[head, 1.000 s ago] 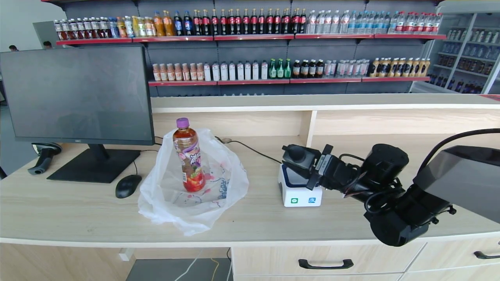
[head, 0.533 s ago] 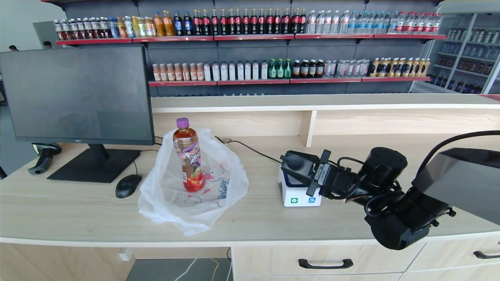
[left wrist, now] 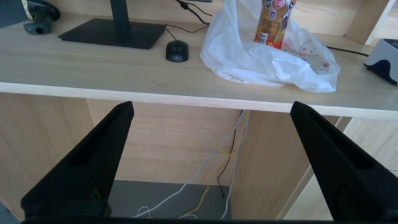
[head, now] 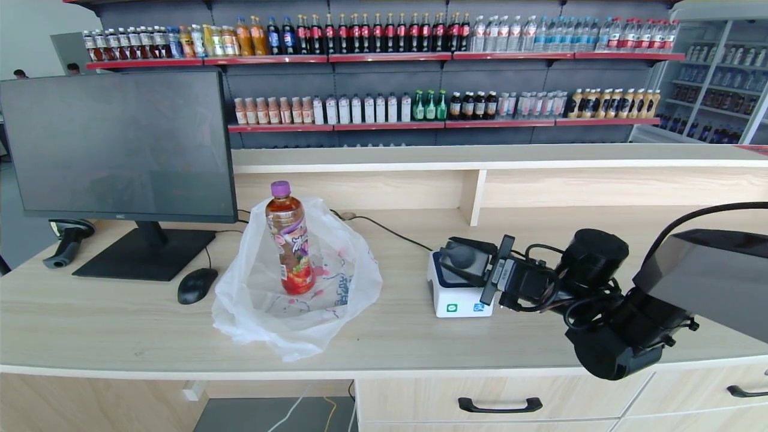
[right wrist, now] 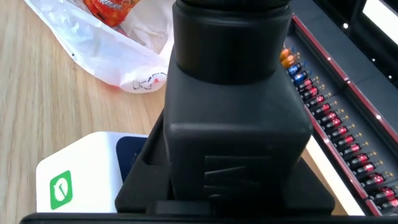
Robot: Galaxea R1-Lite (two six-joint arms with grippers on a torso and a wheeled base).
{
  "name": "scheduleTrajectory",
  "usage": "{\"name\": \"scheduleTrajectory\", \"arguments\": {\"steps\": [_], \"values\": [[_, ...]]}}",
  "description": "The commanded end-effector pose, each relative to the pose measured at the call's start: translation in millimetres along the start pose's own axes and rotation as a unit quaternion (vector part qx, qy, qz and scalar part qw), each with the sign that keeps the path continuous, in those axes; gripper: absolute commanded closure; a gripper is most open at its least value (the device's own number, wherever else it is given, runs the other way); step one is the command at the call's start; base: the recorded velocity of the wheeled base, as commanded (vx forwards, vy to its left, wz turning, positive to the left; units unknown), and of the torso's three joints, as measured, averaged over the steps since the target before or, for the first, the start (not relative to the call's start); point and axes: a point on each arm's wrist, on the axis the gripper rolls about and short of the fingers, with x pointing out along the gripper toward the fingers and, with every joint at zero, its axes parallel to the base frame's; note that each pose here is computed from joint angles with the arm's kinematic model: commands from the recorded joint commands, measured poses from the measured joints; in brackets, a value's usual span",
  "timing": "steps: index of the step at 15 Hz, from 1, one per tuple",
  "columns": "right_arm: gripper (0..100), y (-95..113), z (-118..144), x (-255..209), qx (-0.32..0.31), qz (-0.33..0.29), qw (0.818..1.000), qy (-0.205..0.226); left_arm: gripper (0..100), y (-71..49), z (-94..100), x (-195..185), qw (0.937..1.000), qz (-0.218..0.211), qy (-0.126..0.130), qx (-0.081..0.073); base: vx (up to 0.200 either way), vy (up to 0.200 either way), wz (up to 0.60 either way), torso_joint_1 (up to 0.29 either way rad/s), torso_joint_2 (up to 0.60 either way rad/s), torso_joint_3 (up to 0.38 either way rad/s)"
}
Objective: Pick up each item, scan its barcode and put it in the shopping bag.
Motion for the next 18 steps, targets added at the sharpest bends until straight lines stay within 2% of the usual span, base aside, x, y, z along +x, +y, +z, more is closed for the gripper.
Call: {"name": "scheduleTrajectory", "arguments": {"steps": [1, 13, 18], "values": [[100, 0.3, -1.2, -0.9, -0.001, 0.000, 1.000, 0.002, 0, 0.0, 0.1, 0.1, 1.0000, 0.000, 0.000, 0.000, 0.000, 0.000, 0.00, 0.000, 0.00, 0.000], [100, -1.2, -3.7, -2.1, -0.007, -0.003, 1.000, 0.005, 0, 0.0, 0.2, 0.0, 1.0000, 0.001, -0.001, -0.002, 0.000, 0.000, 0.00, 0.000, 0.00, 0.000], [100, -26.0, 15.3, -3.1, -0.012, -0.030, 0.999, -0.015, 0, 0.0, 0.1, 0.1, 1.0000, 0.001, 0.000, -0.002, 0.000, 0.000, 0.00, 0.000, 0.00, 0.000]]}}
